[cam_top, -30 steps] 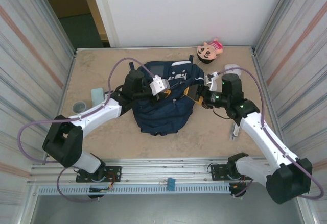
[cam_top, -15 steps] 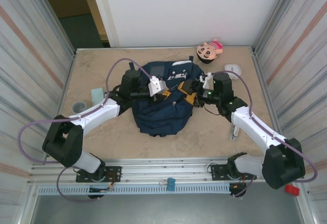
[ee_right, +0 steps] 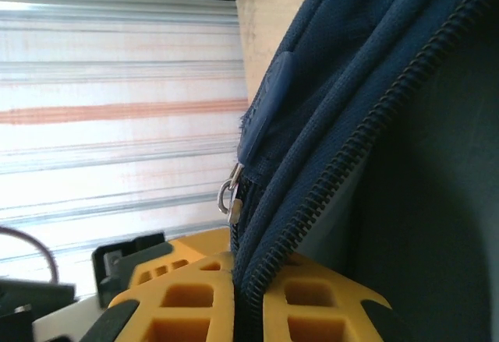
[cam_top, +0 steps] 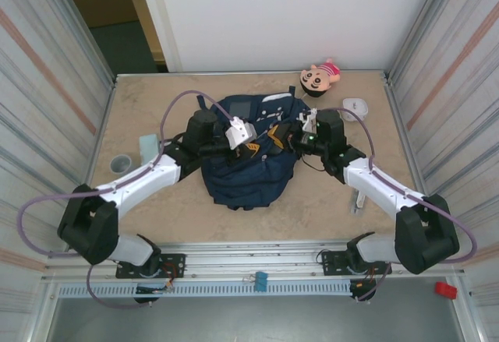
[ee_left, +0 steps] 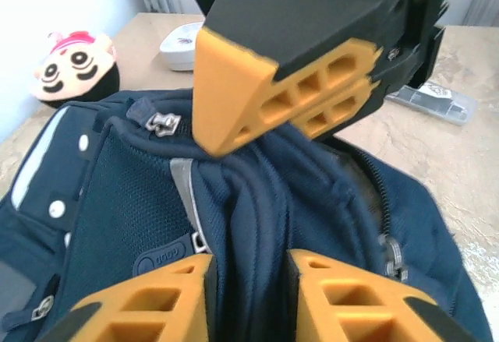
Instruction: Pack the student bag
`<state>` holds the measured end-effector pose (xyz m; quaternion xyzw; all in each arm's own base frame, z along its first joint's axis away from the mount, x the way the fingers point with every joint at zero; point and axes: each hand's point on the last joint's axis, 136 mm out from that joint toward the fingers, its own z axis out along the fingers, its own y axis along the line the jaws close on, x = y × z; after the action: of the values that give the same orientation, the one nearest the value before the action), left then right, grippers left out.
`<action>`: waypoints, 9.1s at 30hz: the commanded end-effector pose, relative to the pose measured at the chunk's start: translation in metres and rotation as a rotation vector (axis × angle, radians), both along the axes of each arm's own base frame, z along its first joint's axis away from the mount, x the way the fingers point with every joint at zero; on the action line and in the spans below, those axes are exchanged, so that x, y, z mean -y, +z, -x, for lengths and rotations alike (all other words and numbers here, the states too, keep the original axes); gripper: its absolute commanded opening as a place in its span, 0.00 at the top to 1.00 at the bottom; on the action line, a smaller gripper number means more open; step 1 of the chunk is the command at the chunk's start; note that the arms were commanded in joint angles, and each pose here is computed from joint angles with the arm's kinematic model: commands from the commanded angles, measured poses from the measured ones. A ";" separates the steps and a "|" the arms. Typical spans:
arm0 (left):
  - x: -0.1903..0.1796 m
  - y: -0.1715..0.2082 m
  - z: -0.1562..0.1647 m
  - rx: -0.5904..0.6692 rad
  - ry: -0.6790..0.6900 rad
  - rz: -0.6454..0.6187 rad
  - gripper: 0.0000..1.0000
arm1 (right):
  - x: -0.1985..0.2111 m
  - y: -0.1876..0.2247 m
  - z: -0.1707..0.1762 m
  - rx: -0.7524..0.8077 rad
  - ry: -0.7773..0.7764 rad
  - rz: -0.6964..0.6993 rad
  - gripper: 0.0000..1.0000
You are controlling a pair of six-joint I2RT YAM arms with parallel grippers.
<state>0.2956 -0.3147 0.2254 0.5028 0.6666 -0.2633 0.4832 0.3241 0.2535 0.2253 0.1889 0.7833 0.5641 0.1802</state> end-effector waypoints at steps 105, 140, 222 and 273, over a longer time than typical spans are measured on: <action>-0.051 -0.040 0.046 -0.668 0.668 0.130 1.00 | 0.033 0.009 0.009 0.035 0.103 0.124 0.93; -0.079 -0.044 0.002 -0.616 0.684 0.164 1.00 | -0.003 0.073 0.037 0.225 0.270 0.197 1.00; -0.201 -0.085 -0.033 -0.950 1.183 0.156 0.24 | 0.081 -0.025 0.017 -0.026 0.160 0.767 0.29; -0.327 -0.150 -0.008 -0.993 1.485 -0.099 0.41 | 0.055 -0.002 0.027 0.163 0.135 0.722 0.28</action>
<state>0.3010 0.0304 0.0492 -0.2313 0.9648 -0.0054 0.1252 0.2998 0.1924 0.2116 0.0209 0.9357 0.2502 0.2480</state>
